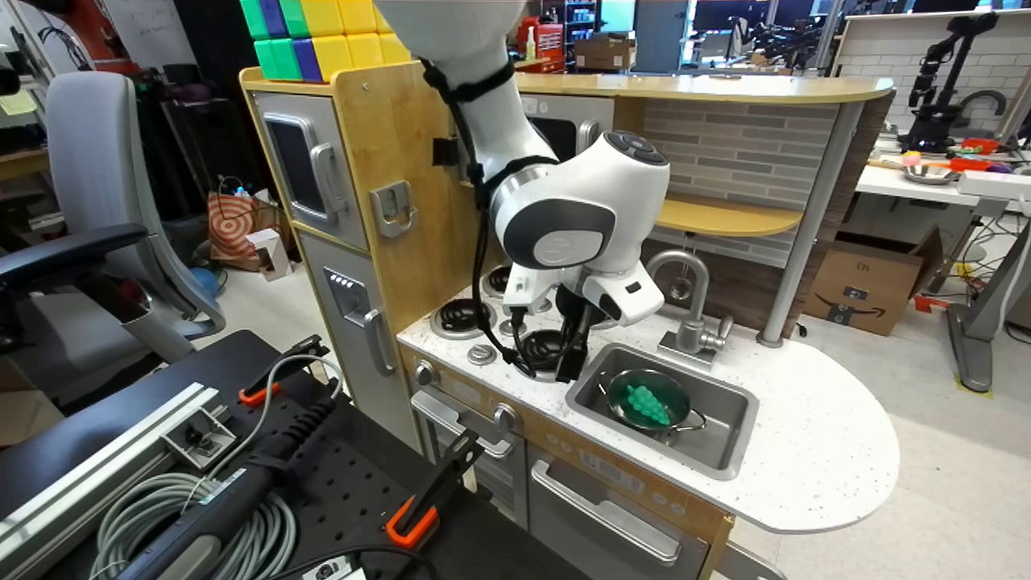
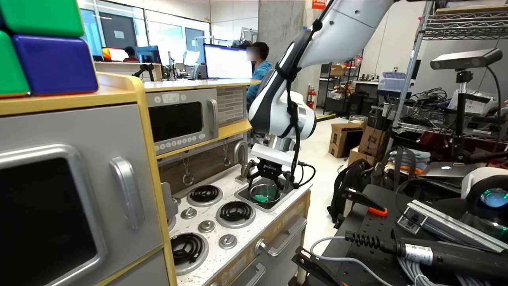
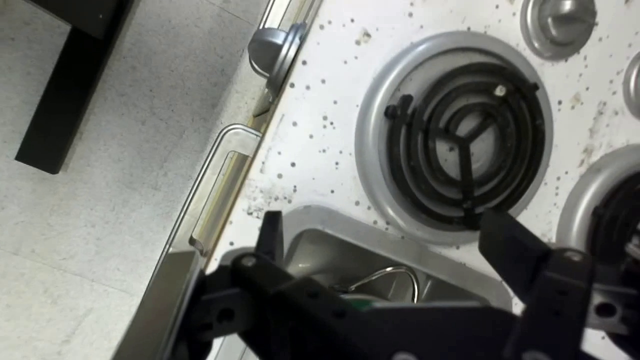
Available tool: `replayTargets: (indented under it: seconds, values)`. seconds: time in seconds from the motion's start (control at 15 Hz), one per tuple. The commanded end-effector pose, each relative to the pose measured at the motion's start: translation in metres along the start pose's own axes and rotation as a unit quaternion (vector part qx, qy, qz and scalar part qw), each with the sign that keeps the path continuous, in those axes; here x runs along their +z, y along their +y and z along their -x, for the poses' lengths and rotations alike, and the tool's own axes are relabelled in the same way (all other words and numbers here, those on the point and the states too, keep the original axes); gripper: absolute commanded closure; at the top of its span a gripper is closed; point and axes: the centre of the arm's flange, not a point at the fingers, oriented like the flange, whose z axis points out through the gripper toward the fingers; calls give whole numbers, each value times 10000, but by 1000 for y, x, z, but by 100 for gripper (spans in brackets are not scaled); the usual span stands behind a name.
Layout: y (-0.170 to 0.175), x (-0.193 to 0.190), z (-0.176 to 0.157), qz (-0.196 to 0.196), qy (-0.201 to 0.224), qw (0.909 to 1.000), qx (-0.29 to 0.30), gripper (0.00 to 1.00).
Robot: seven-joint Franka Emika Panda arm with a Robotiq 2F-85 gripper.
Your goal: Put the grapes in the pot
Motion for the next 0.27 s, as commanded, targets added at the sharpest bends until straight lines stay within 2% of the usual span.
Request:
replayTargets:
  seconds: [0.0,0.13,0.2]
  values:
    - [50,-53,48,-506,-255,9974,-445,0]
    - [68,-68,64,-534,-333,9960,-630,0]
    - [32,-35,30,-357,-283,9979,-464,0]
